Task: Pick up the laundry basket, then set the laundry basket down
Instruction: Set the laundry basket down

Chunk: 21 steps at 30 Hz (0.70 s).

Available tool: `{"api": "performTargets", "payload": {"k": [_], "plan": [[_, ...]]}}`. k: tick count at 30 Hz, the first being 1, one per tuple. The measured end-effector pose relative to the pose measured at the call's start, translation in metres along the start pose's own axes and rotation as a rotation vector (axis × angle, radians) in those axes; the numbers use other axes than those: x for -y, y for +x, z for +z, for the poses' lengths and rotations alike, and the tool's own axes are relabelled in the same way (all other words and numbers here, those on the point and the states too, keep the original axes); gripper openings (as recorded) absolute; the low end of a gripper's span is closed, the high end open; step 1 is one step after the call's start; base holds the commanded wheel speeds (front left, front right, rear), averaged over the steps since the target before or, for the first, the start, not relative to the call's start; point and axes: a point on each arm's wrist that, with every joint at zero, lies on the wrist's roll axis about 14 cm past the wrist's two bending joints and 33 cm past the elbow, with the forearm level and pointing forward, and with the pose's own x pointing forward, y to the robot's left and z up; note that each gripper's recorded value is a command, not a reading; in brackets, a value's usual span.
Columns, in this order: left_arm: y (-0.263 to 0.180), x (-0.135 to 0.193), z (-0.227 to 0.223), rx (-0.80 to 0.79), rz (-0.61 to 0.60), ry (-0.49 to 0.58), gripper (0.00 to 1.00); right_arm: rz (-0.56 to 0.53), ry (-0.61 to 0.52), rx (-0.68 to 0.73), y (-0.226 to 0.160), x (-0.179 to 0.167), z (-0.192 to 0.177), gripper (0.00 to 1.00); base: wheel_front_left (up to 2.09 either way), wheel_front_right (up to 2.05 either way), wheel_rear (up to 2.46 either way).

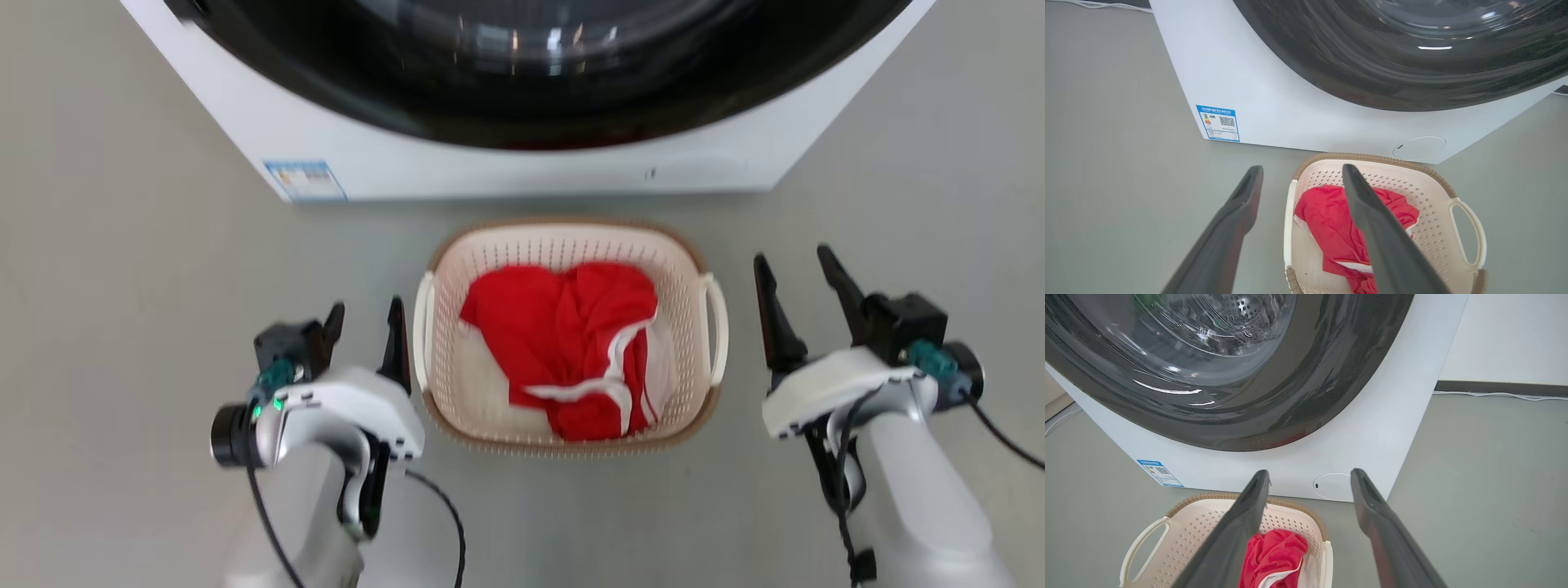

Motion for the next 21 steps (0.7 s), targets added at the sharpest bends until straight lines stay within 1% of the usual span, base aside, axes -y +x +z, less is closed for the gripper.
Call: {"api": "performTargets", "payload": {"k": [10,16,21], "plan": [[-0.055,-0.009,0.034,0.119,0.020,-0.024,1.00,-0.008,-0.032,0.086,-0.055,-0.001,0.033,1.00,0.00,0.00,0.00],[-0.089,-0.012,0.037,0.160,0.029,-0.033,1.00,-0.018,-0.032,0.134,-0.085,-0.001,0.045,1.00,0.00,0.00,0.00],[-0.108,-0.015,0.046,0.206,0.034,-0.039,1.00,-0.015,-0.032,0.175,-0.101,-0.004,0.055,1.00,0.00,0.00,0.00]]}}
